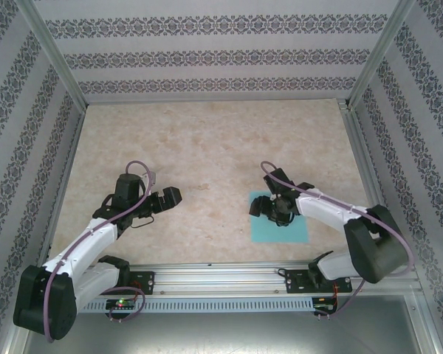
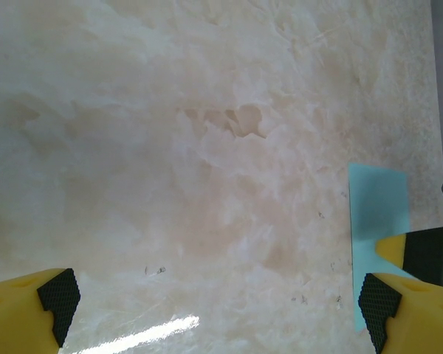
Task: Fold a paper plane with a square sheet of paper (pick it up from the middle)
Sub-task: Move the square sheet of paper to the center of the table.
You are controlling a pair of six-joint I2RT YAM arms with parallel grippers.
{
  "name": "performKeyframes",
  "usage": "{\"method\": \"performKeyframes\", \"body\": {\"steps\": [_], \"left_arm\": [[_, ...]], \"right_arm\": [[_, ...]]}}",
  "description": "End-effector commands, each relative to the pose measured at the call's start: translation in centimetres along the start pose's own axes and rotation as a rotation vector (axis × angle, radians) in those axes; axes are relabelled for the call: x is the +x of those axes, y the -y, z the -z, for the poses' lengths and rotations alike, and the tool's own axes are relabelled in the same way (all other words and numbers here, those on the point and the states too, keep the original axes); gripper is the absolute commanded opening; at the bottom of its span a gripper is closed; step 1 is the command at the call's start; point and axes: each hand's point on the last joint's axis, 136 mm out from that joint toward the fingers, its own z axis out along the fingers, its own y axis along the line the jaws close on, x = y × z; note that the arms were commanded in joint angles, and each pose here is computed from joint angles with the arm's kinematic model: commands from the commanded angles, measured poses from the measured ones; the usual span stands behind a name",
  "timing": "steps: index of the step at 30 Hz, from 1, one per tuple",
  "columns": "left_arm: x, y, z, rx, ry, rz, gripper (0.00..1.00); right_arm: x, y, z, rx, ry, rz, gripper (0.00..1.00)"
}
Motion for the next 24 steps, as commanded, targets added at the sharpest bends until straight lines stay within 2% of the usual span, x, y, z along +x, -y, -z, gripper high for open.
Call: {"method": "performKeyframes", "body": {"steps": [1,6,14,18,21,24], "left_arm": [[-0.5,0.9,-0.1,0.035,0.029,-0.017,1.0],[-0.5,0.9,-0.3,0.034,0.014,-0.031,1.0],[-0.4,1.3,-0.5,0.048,-0.008,-0.043,1.0],[-0.1,1.2,-0.7,0.042,-0.029,-0.045,1.0],[0.0,1.1,-0.9,0.039,-0.039,-0.05,1.0],[0.0,1.4,-1.0,0.053,-0.056,-0.061,1.0]], "right_arm": [[-0.5,-1.5,-1.7,0.007,-0.012,0.041,0.77],[-1.5,-5.6,-3.2,0.012,-0.026,0.118,0.77],[-4.0,-12.3,-5.4,-0.032,-0.016,0.081,0.75],[-6.0,-12.9,-4.6,-0.007,0.058,0.072,0.75],[-7.0,-12.2,-4.7,0.002,0.045,0.017,0.74],[-6.9,-13.4,-4.2,-0.07,0.051,0.002,0.74]]}}
